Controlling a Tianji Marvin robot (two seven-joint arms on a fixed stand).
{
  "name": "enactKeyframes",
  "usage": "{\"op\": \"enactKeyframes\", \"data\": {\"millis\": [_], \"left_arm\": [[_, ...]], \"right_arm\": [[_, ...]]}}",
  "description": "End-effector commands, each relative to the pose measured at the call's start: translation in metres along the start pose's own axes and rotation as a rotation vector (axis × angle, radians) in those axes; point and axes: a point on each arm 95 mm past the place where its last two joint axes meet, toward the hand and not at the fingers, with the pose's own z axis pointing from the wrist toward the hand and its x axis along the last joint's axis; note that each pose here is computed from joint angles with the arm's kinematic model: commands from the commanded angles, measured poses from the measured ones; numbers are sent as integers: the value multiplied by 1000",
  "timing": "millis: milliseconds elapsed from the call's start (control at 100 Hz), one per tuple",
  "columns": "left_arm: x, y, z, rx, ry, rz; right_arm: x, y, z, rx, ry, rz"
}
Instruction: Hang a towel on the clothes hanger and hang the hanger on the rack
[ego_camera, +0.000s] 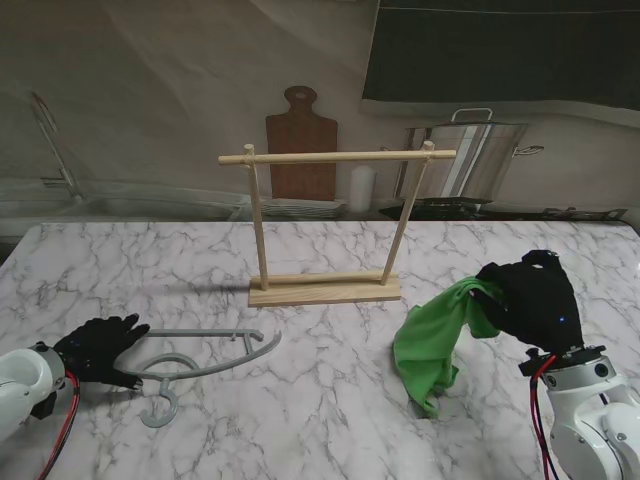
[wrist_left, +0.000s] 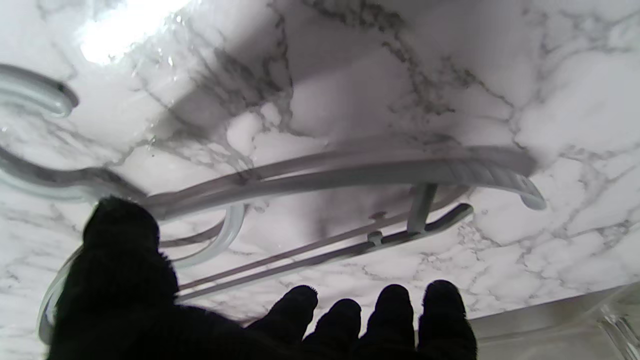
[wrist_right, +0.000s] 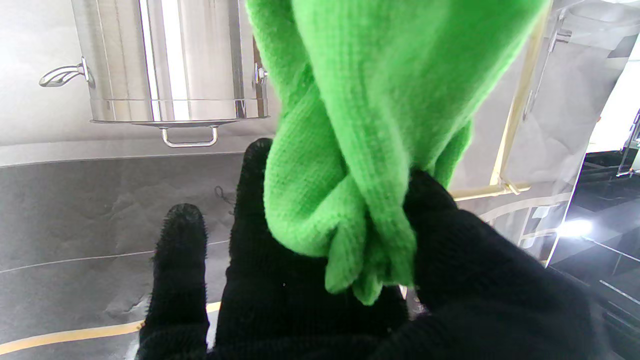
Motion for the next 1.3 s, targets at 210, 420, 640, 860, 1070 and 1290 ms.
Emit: {"op": "enactKeyframes", "data": {"millis": [210,420,640,860,1070,1290], "left_arm": [[3,7,13,-42,6,39],[4,8,18,-52,11,47],[5,8,21,-62,19,65],[6,12,27,-94,30,65],[8,17,33,-118,36,48],[9,20,39,-104,36,-13]], "right_arm": [[1,-5,0,6,-13,5],[1,-5,-2,3,-18,6],[0,-5,-3,0,-20,7],[0,-5,-4,4,-19,11],[0,-7,-4,17,-18,20],[0,-7,-4,15,-18,22]]}}
